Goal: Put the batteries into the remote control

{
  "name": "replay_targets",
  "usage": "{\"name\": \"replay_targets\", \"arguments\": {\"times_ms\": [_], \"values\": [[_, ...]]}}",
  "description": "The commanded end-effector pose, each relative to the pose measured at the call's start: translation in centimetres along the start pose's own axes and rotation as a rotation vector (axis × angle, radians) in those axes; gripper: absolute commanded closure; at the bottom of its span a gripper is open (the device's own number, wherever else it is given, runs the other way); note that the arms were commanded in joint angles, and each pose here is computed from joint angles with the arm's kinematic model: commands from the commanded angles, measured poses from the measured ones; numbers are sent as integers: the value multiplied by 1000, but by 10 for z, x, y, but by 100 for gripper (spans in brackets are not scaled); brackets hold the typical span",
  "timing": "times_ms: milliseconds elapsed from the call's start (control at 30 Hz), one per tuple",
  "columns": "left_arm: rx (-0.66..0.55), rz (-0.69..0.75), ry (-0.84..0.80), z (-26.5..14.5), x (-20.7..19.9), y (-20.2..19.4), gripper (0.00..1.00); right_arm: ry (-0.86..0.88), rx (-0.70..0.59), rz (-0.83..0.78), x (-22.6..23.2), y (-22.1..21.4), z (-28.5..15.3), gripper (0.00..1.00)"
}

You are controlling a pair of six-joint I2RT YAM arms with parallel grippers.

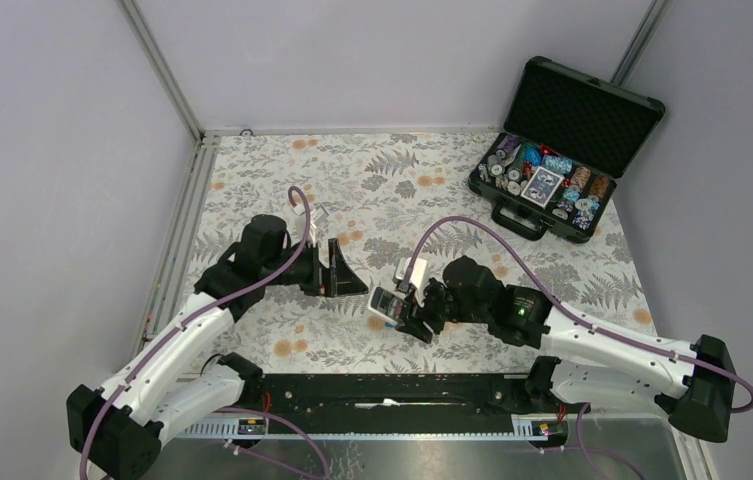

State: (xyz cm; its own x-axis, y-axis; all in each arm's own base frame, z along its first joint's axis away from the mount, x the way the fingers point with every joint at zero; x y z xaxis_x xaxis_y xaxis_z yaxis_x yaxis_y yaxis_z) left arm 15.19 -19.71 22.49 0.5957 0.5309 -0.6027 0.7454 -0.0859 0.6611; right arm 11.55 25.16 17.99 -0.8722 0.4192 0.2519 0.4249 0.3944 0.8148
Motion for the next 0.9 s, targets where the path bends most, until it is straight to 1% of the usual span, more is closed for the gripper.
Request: {"name": "replay_targets", "arguments": {"times_ms": [0,100,400,500,600,700,867], "values": [[10,11,-100,0,-10,-1,14,60,-101,-138,13,39,0,100],[21,4,-126,1,-12,-4,20,68,-98,-159,17,43,4,100],[48,-12,-166,1,-14,-11,31,45,-73,-215,20,50,16,100],[55,-18,-174,1,-14,-13,37,41,-69,-225,22,52,19,100],[62,-23,-178,2,-13,-16,46,33,-78,-231,22,54,21,100],[68,-27,-189,2,-14,-18,60,22,-81,-235,21,56,22,100],[71,-32,-205,4,-14,-20,79,-6,-80,-244,18,57,24,100]]}}
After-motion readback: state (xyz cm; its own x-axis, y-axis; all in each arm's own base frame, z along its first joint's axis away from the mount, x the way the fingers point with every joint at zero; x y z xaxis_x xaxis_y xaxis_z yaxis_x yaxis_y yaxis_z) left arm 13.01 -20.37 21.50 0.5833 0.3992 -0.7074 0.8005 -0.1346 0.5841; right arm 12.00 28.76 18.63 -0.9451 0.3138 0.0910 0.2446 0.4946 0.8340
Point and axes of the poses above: each gripper's point midway between its finger pads, its own z axis out along the fingers, its own x axis along the line the jaws close on, y = z × x, the point moved 4 cm from there along -z, back along the fingers, and after that the axes turned 14 degrees about z, right-handed, at the moved point
